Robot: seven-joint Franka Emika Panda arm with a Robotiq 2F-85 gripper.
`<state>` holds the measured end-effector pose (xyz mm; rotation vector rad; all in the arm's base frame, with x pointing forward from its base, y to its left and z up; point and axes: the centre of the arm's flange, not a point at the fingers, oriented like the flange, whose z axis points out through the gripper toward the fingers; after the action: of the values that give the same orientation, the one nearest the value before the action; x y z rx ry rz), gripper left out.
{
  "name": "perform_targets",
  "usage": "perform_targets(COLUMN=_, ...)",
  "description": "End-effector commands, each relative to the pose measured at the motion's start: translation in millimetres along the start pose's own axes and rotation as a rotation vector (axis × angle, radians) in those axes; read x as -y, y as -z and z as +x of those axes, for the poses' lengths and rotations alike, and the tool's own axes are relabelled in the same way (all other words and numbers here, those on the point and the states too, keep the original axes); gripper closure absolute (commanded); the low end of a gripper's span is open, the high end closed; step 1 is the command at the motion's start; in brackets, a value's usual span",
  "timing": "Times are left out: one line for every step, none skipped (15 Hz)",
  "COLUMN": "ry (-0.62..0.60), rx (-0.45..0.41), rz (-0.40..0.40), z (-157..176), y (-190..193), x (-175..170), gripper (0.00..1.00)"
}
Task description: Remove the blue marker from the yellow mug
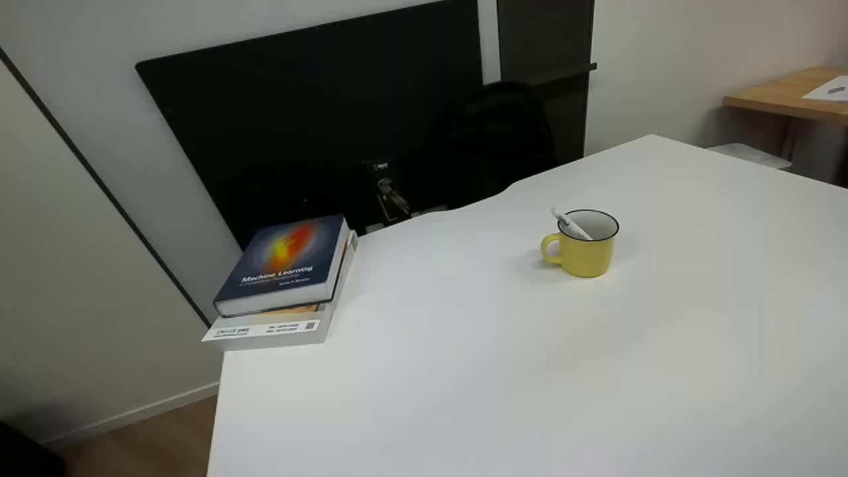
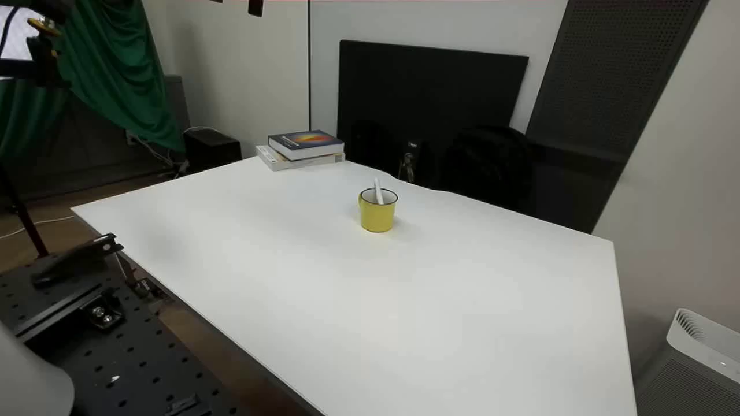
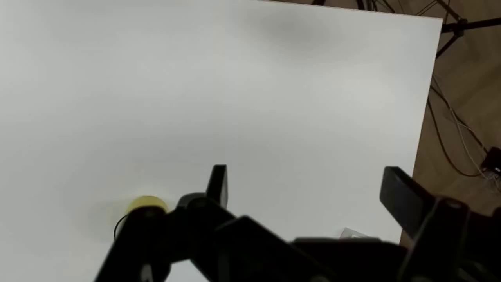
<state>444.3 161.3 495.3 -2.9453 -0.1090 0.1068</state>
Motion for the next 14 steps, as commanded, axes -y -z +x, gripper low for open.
perform_targets(ry=0.000, rx=-0.001, rz=0.000, z=0, y=0, x=0, gripper=0.00)
perform_targets(ry=0.000, rx=-0.002, rz=0.000, z=0, y=0, x=0, gripper=0.00)
perform_targets(ry=0.000, rx=-0.002, rz=0.000, z=0, y=0, x=0, gripper=0.00)
perform_targets(ry=0.000, rx=-0.003, rz=0.000, z=0, y=0, x=0, gripper=0.00)
perform_targets(ry=0.000, rx=-0.003, rz=0.000, z=0, y=0, x=0, gripper=0.00)
perform_targets(ry=0.000, rx=-0.003, rz=0.000, z=0, y=0, x=0, gripper=0.00)
perform_targets(ry=0.000, rx=-0.003, rz=0.000, z=0, y=0, x=0, gripper=0.00)
perform_targets(ry=0.000, rx=-0.003, rz=0.000, z=0, y=0, x=0, gripper=0.00)
perform_targets(ry=0.000, rx=-0.003, rz=0.000, z=0, y=0, x=0, gripper=0.00)
perform_targets(ry=0.000, rx=-0.003, rz=0.000, z=0, y=0, x=0, gripper=0.00)
perform_targets(ry=0.019, rx=0.012, rz=-0.009, z=1, y=-5, x=-6, gripper=0.00)
perform_targets(ry=0.030, rx=0.023, rz=-0.026, z=4, y=-9, x=-13, gripper=0.00)
perform_targets(ry=0.036, rx=0.042, rz=-0.037, z=8, y=-13, x=-24, gripper=0.00)
perform_targets(ry=0.050, rx=0.057, rz=-0.059, z=14, y=-16, x=-37, gripper=0.00)
